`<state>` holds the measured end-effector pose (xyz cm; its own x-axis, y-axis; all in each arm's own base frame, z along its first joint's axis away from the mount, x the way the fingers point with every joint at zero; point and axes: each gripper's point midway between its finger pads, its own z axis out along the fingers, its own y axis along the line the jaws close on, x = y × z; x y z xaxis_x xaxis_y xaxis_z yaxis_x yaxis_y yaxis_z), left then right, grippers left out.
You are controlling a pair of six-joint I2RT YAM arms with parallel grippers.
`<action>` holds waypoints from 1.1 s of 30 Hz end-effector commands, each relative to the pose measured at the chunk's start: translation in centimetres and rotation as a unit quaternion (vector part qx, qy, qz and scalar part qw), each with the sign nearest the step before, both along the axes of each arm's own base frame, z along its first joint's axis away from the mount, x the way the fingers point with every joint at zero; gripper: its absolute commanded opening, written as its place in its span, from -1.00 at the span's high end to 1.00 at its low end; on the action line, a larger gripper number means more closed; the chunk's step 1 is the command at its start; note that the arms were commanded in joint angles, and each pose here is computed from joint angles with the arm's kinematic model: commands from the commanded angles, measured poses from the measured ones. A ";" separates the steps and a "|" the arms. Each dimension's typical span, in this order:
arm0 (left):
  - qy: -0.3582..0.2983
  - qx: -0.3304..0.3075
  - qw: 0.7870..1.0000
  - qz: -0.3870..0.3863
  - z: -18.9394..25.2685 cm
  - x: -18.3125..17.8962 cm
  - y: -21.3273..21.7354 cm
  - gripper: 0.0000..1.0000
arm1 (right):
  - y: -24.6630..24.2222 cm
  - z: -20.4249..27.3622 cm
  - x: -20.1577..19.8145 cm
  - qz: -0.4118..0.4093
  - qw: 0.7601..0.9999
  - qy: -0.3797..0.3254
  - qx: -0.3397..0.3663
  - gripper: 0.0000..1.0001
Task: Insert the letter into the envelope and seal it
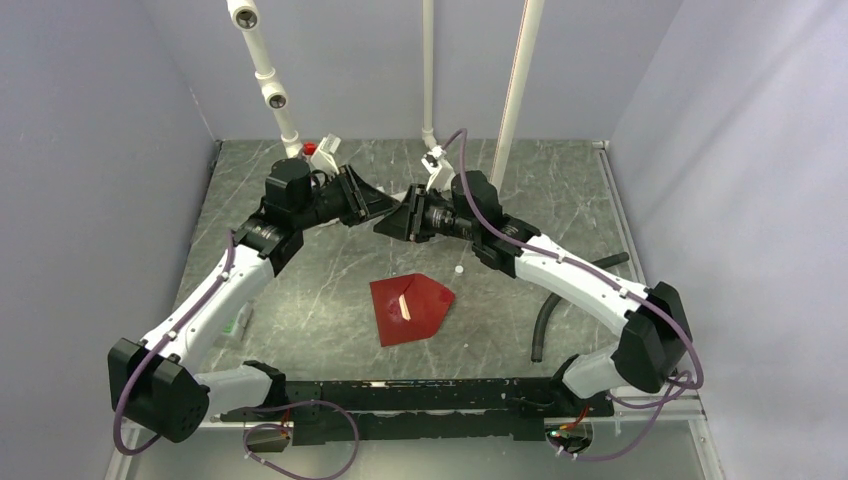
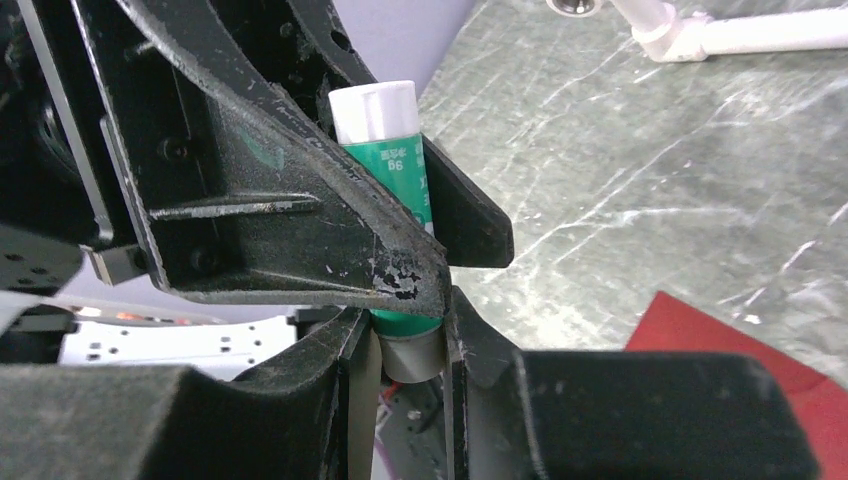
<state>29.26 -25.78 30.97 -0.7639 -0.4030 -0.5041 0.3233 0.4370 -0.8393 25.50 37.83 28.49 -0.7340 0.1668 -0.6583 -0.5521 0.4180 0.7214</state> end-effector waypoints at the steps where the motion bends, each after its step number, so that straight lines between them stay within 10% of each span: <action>1: -0.037 0.020 0.999 0.011 -0.2 0.4 0.1 0.84 | 1.4 5.7 -0.5 0.016 0.995 0.013 0.102 0.91; 6: -0.055 0.042 0.998 0.008 -0.5 0.6 0.3 0.95 | 2.0 5.7 -0.4 0.022 0.993 0.036 0.107 0.74; 11: -0.089 0.087 0.992 -0.004 -0.3 0.1 1.1 0.95 | -0.8 4.2 0.0 -0.015 0.999 -0.031 0.028 -0.32; 14: -0.103 0.121 0.987 -0.037 -0.3 -0.6 1.4 0.95 | -4.4 3.2 -0.5 0.015 0.991 -0.119 -0.062 -0.57; 23: -0.221 0.100 0.940 -0.238 1.7 -6.3 -0.3 0.95 | -8.4 6.9 -0.1 0.007 0.997 -0.071 0.002 -0.39; 28: -0.277 0.102 0.917 -0.268 3.1 -7.6 -0.1 0.95 | -6.0 10.9 -0.8 0.028 0.992 -0.064 0.109 -0.26; 33: -0.281 0.107 0.912 -0.278 3.1 -7.5 -0.2 0.95 | -3.1 10.5 -0.9 0.043 0.995 -0.054 0.066 -0.35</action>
<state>22.86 -25.89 31.43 -0.5338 0.1085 -0.8386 0.8229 0.2952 -0.4855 25.13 32.57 36.05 -0.6949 0.1973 -0.6915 -0.6230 0.3151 0.7159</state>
